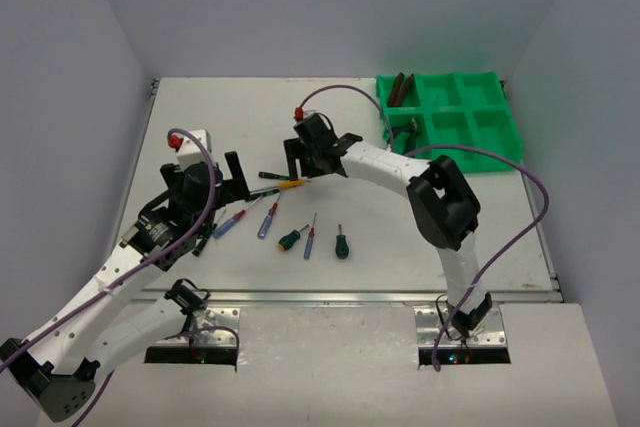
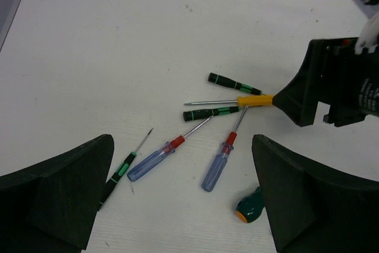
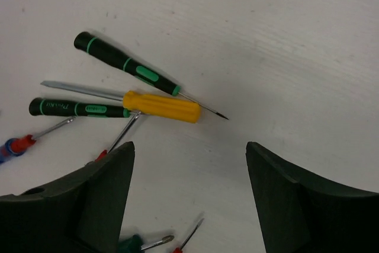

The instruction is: Sort the tools into containers

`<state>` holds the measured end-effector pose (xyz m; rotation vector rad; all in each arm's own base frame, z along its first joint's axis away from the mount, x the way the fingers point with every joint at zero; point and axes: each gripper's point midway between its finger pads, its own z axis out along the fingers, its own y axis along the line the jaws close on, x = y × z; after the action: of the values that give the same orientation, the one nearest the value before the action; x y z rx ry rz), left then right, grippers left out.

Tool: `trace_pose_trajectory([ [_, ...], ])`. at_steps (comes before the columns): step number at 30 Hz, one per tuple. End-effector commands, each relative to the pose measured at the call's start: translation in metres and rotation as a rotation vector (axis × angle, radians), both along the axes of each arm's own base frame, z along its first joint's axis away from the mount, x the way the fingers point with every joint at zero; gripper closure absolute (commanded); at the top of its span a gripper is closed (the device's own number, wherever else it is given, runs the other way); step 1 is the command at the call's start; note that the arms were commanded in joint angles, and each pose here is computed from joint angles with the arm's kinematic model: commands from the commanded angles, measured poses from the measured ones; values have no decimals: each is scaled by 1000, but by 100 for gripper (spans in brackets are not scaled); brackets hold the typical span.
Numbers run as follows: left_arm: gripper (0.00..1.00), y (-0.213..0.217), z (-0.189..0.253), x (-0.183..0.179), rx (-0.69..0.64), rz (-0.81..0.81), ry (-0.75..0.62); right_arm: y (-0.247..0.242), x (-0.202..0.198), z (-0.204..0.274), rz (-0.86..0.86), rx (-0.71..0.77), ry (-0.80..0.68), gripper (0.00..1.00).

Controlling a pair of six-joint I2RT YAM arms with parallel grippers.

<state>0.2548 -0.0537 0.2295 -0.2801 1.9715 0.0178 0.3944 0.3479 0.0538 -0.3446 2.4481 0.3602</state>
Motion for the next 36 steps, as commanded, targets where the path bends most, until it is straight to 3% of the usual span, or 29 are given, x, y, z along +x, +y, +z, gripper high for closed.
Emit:
trace_pose_trajectory([
  [1, 0, -1, 11, 2, -35, -2, -45, 29, 25, 30, 302, -71, -183, 44],
  [3, 0, -2, 12, 2, -40, -6, -50, 34, 22, 26, 430, -119, -184, 52],
  [7, 0, -3, 15, 2, -46, -16, -58, 29, 16, 15, 733, -258, -253, 56],
  [11, 0, -3, 15, 1, -48, -16, -61, 34, 7, 17, 923, -270, -321, 58],
  [13, 0, -3, 15, 2, -47, -17, -60, 36, 11, 16, 987, -289, -348, 65],
  [20, 0, -3, 15, 1, -48, -19, -60, 51, 15, 8, 1099, -239, -338, 69],
  [36, 0, -4, 16, 1, -53, -27, -65, 48, 15, -39, 1125, -253, -258, 72],
])
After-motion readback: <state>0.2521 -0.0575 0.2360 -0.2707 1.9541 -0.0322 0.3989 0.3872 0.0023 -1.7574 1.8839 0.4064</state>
